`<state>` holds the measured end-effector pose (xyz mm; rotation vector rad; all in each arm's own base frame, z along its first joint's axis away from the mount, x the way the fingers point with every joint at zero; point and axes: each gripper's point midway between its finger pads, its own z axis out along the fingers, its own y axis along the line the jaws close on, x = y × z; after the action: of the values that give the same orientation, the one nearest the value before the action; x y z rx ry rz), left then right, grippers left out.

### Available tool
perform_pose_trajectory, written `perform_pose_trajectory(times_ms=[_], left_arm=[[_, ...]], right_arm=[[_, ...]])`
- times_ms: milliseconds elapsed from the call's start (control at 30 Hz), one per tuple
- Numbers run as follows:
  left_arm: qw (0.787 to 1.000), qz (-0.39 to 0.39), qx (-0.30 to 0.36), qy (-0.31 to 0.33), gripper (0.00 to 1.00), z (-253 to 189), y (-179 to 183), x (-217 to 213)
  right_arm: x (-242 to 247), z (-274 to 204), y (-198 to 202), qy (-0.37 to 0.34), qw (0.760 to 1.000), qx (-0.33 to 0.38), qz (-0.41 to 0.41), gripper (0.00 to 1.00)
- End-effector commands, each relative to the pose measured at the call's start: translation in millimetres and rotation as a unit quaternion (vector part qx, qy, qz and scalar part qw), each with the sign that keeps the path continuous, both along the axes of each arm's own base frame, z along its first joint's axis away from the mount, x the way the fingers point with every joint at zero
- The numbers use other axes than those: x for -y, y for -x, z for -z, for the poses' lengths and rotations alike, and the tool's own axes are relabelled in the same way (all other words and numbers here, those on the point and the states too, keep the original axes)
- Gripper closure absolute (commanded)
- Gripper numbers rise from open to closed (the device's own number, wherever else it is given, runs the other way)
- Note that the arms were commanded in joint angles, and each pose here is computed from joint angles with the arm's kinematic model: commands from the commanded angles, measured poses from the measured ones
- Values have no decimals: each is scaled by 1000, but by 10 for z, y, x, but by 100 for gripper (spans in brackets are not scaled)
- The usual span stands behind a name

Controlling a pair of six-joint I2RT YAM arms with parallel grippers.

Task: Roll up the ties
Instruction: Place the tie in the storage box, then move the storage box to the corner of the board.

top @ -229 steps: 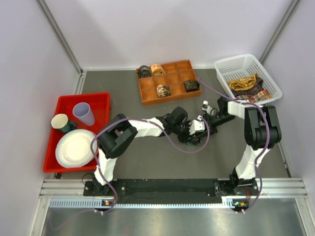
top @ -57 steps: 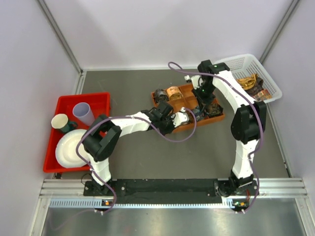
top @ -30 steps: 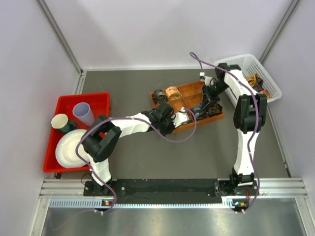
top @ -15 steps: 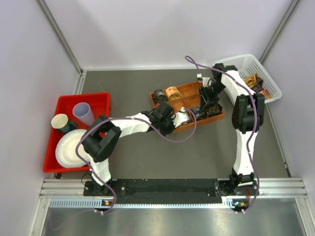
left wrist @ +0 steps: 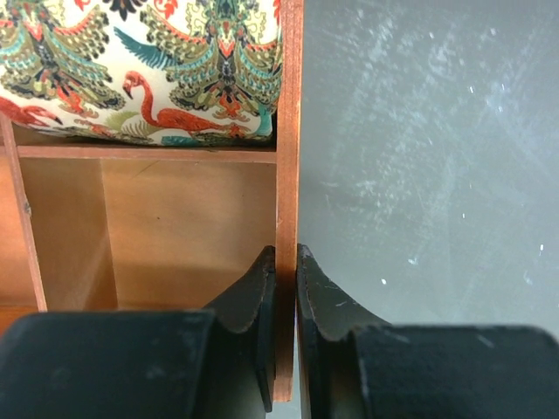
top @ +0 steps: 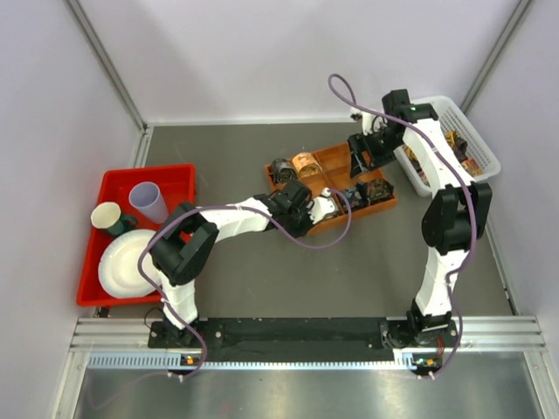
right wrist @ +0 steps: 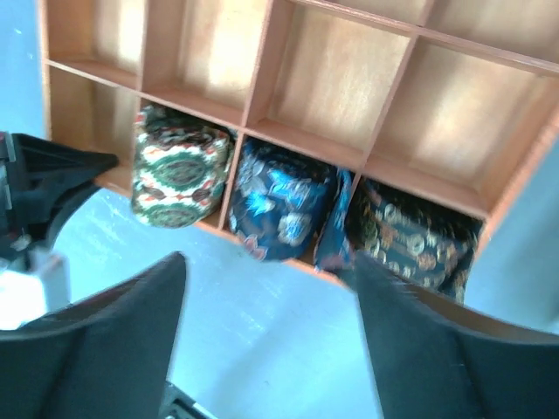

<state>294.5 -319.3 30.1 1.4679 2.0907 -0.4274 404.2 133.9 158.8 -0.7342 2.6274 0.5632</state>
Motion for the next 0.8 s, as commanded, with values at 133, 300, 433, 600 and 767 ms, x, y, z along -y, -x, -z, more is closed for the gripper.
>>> perform_pose_trajectory(times_ms=[133, 300, 433, 600, 767], left_arm=[[993, -86, -37, -73, 100, 343, -440, -496], [994, -22, 11, -110, 100, 304, -870, -575], [990, 13, 14, -138, 100, 354, -1140, -777], [984, 36, 47, -167, 100, 412, -1524, -1074], [982, 27, 84, -167, 71, 296, -1808, -1259]], right_arm=[[126, -678, -221, -35, 993, 113, 28, 5], [264, -731, -240, -44, 991, 117, 47, 2], [371, -725, -205, -46, 991, 110, 60, 1], [457, -723, -122, -47, 991, 108, 63, 1], [522, -821, -73, -46, 990, 119, 61, 1]])
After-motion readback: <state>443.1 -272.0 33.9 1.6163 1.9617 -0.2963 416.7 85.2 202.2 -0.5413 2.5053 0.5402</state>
